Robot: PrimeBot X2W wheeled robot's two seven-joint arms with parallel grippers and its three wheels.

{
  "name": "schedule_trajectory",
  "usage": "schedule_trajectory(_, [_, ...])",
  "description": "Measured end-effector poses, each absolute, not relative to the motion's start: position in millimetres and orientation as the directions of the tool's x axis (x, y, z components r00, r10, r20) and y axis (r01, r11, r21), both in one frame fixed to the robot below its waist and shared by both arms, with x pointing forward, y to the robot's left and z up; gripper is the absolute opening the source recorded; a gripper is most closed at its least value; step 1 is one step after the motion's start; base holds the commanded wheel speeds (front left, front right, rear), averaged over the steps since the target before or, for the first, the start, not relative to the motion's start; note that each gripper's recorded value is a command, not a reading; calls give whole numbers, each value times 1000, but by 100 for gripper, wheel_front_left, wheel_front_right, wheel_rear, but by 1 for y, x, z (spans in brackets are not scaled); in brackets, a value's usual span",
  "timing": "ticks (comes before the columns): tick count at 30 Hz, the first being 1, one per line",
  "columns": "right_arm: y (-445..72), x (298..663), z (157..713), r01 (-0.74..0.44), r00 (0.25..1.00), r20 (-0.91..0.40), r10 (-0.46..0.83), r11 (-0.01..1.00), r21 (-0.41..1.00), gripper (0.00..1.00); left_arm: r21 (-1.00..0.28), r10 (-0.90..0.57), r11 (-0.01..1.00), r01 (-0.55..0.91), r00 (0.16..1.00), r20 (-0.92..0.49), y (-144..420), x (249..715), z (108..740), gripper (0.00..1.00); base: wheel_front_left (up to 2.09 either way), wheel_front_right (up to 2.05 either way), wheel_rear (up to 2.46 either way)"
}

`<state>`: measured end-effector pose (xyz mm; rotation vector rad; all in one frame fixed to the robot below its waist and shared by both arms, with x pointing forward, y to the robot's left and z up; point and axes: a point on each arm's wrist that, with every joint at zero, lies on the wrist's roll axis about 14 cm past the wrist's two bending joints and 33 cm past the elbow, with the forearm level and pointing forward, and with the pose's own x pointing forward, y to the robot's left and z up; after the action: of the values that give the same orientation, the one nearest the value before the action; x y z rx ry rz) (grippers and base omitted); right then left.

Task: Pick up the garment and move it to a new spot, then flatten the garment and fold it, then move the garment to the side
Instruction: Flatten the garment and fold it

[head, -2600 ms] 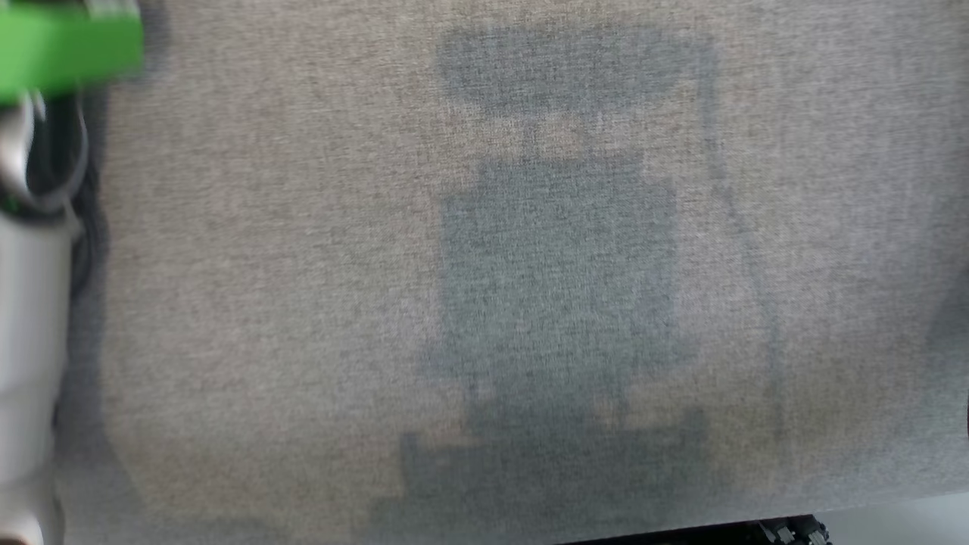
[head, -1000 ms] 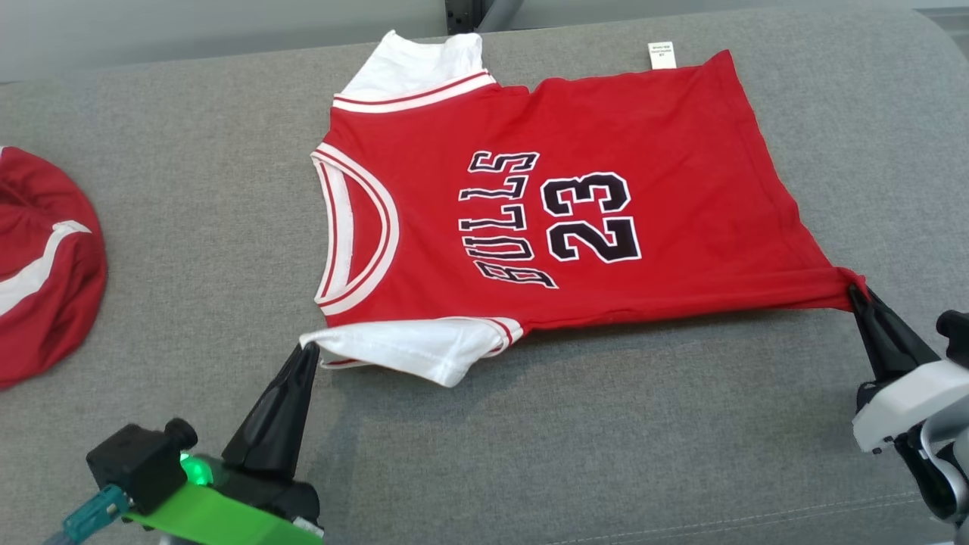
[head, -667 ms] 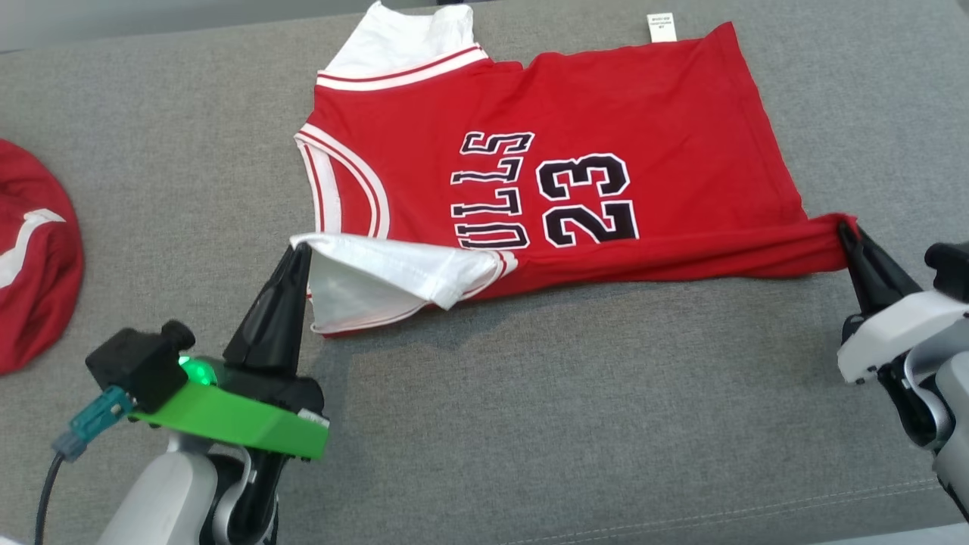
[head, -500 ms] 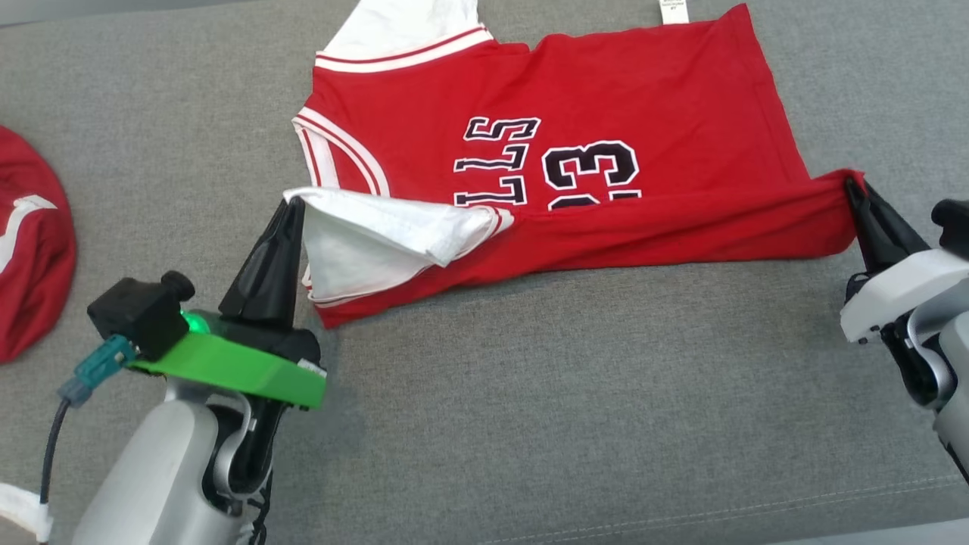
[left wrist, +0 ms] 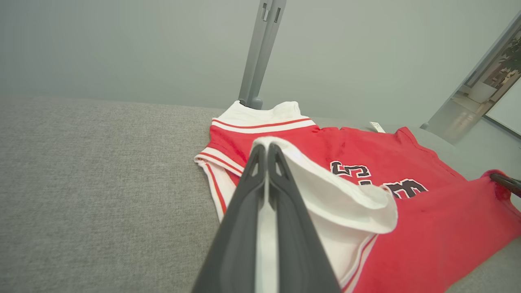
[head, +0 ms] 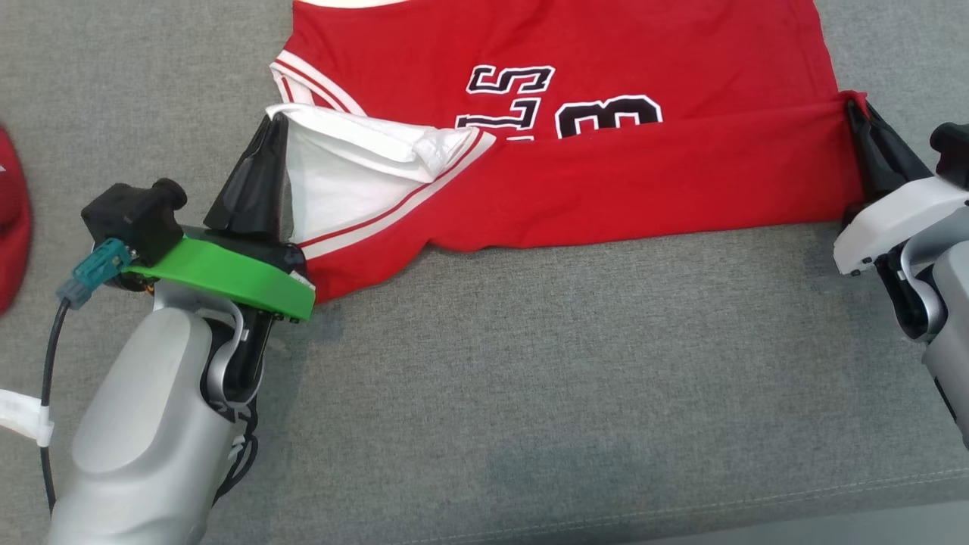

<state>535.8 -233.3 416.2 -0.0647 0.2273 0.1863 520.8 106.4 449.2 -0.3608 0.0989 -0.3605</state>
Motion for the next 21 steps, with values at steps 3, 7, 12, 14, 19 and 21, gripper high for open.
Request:
schedule_trajectory(3, [-231,538,409,-190,954,-241,177,981,-35,100,-369,-354,874,316,934,-38,105,527,443,100,0,0,0])
schedule_trajectory(7, [-228,542,421,-180,964,-199,174,983,-14,100,-379,-345,873,306,938,-40,105,529,442,100,0,0,0])
schedule_trajectory(12, [-235,536,443,-152,980,-128,151,988,6,100,-411,-284,873,260,959,3,117,530,458,100,0,0,0])
schedule_trajectory(14, [-238,529,451,-139,985,-103,141,990,20,100,-446,-249,867,223,969,2,122,521,459,100,0,0,0])
schedule_trajectory(19, [-233,501,450,-134,985,-99,139,990,53,100,-487,-290,846,217,954,-79,105,484,438,100,0,0,0])
schedule_trajectory(21, [-233,493,450,-128,986,-99,134,990,65,100,-501,-277,845,188,955,-108,107,475,432,100,0,0,0])
